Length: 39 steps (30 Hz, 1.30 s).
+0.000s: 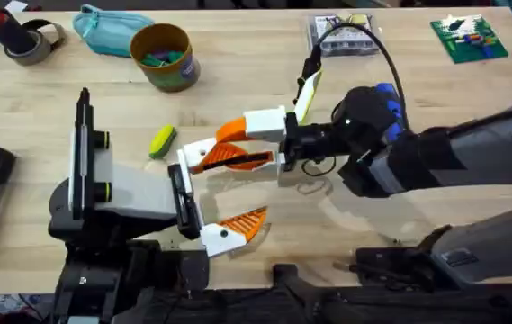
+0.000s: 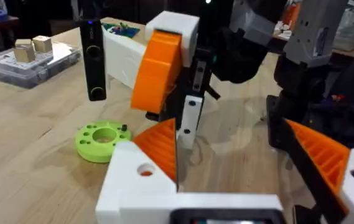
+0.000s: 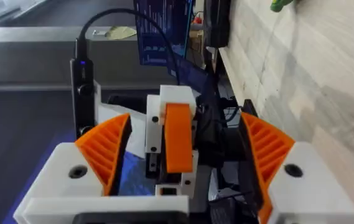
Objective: Pick up the gripper from the table and insert it into the empty holder that is missing its gripper. Then pick up a screw, insert it into the mounting hole, and use the screwdriver to tighten it. Finally, clean up the table by picking up the vegetable and placing it into the bucket.
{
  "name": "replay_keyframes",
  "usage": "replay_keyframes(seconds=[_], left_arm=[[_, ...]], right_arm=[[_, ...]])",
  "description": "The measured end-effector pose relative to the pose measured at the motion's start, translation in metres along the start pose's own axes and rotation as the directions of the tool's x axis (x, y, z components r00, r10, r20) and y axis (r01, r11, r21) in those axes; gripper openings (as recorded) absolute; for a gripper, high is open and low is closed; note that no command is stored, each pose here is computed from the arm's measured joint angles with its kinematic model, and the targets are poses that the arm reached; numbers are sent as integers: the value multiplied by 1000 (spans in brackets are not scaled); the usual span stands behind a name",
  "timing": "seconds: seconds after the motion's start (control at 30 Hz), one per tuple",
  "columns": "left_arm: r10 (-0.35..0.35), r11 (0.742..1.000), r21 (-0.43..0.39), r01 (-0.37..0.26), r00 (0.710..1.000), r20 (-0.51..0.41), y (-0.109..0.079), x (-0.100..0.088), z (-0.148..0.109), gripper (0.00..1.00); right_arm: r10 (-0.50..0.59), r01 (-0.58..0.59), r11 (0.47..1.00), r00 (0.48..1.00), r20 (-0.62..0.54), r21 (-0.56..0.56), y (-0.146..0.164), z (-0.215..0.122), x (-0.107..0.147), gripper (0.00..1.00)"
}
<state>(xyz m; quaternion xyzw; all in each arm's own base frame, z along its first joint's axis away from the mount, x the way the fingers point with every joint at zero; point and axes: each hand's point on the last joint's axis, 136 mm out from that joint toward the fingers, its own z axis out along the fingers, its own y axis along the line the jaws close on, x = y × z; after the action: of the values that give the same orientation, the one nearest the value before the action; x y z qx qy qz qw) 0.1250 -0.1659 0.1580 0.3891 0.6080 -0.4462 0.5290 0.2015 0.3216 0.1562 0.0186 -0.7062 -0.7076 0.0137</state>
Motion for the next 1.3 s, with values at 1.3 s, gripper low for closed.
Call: replay_keyframes(seconds=[1.3], left_arm=[[1,1000,1,-1,1000,0,0,0,0,986]], right_arm=[[-432,288,466,899,-69,837,64,-165,-49,995]])
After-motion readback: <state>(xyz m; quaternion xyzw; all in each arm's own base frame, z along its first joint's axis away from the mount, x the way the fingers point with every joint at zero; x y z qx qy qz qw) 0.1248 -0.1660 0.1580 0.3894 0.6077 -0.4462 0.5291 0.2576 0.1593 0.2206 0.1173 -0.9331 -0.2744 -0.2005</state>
